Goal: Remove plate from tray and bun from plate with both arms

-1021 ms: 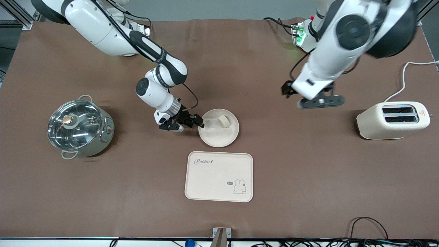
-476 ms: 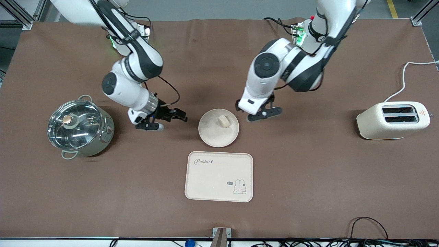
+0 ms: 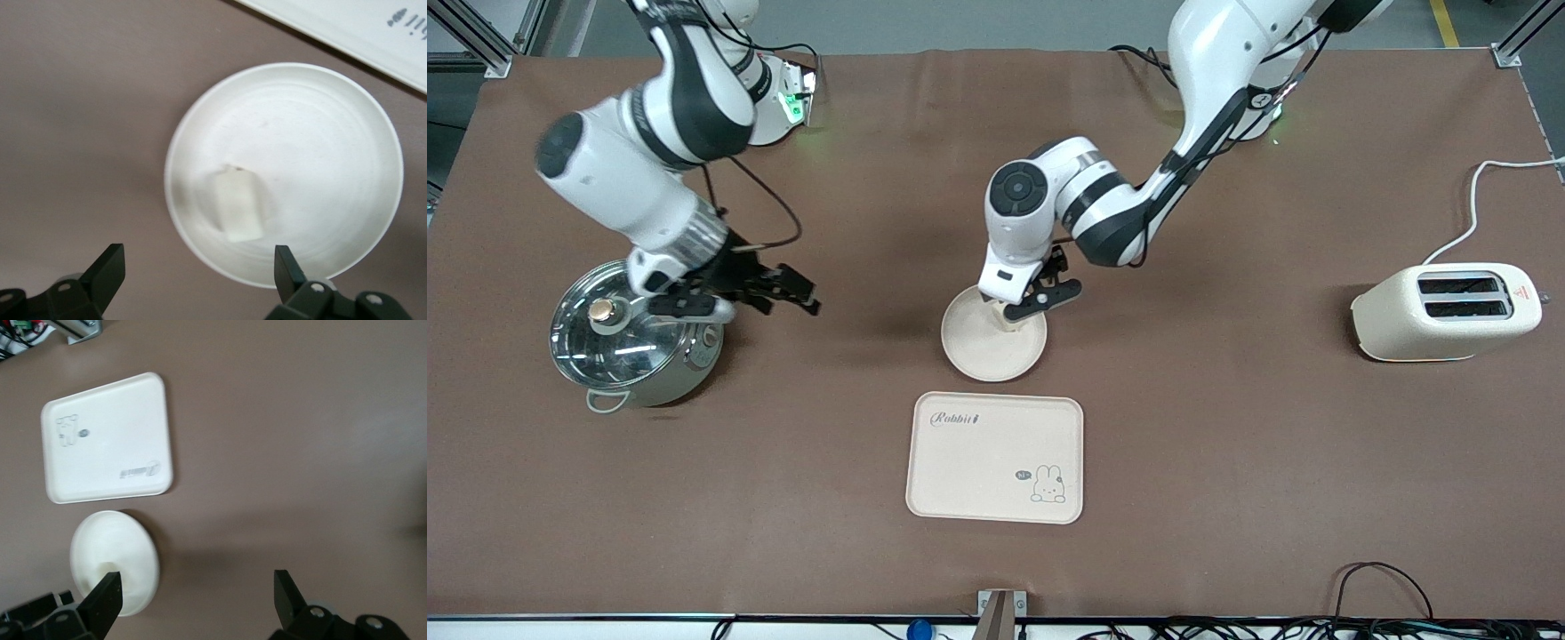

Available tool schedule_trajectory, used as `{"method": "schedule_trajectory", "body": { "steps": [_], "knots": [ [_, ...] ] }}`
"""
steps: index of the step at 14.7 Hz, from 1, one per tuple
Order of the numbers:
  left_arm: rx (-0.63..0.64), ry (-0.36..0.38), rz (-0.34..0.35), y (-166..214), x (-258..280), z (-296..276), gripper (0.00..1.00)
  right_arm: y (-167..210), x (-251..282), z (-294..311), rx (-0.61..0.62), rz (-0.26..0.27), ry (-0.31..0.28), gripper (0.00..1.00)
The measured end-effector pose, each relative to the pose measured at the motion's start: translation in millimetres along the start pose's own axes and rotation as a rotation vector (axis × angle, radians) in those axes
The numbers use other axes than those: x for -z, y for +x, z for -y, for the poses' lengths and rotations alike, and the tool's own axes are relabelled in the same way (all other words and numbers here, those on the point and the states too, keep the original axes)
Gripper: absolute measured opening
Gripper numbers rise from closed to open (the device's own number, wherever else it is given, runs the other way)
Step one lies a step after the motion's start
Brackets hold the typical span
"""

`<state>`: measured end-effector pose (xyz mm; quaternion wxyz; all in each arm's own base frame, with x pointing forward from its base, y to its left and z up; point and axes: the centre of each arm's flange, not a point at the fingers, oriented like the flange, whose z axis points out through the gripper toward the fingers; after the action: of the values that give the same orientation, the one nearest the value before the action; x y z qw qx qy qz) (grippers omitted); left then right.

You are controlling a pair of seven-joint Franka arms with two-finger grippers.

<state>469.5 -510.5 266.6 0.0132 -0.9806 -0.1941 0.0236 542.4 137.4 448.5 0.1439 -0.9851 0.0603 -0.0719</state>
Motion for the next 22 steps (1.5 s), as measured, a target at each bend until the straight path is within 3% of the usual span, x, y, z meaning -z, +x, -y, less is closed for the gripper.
{"method": "schedule_trajectory", "body": {
  "steps": [2,4,6,10,17,21,22],
  "knots": [
    [0.008,-0.028,0.002,-1.3,-16.3,-11.7,0.96,24.3,59.3,-16.9,0.068,0.006,-0.105,1.00],
    [0.009,-0.036,0.007,0.0,-28.7,-14.9,0.94,43.8,119.8,-26.4,0.117,-0.022,-0.201,1.00],
    [0.012,-0.054,0.009,2.0,-37.1,-17.0,0.93,55.8,168.7,-34.9,0.158,-0.060,-0.253,1.00],
    [0.004,-0.053,0.009,2.3,-52.0,-17.4,0.89,58.2,227.0,-44.4,0.189,-0.052,-0.276,1.00],
    [0.004,-0.038,0.026,1.2,-76.6,-15.9,0.76,47.9,255.2,-61.3,0.231,0.050,-0.289,1.00],
    [0.006,-0.047,0.023,3.7,-73.5,-17.4,0.40,43.3,254.9,-63.3,0.231,0.084,-0.281,1.00],
    [0.010,-0.053,0.019,6.6,-70.2,-18.3,0.40,43.7,256.6,-67.6,0.225,0.083,-0.279,1.00]
  ]
}}
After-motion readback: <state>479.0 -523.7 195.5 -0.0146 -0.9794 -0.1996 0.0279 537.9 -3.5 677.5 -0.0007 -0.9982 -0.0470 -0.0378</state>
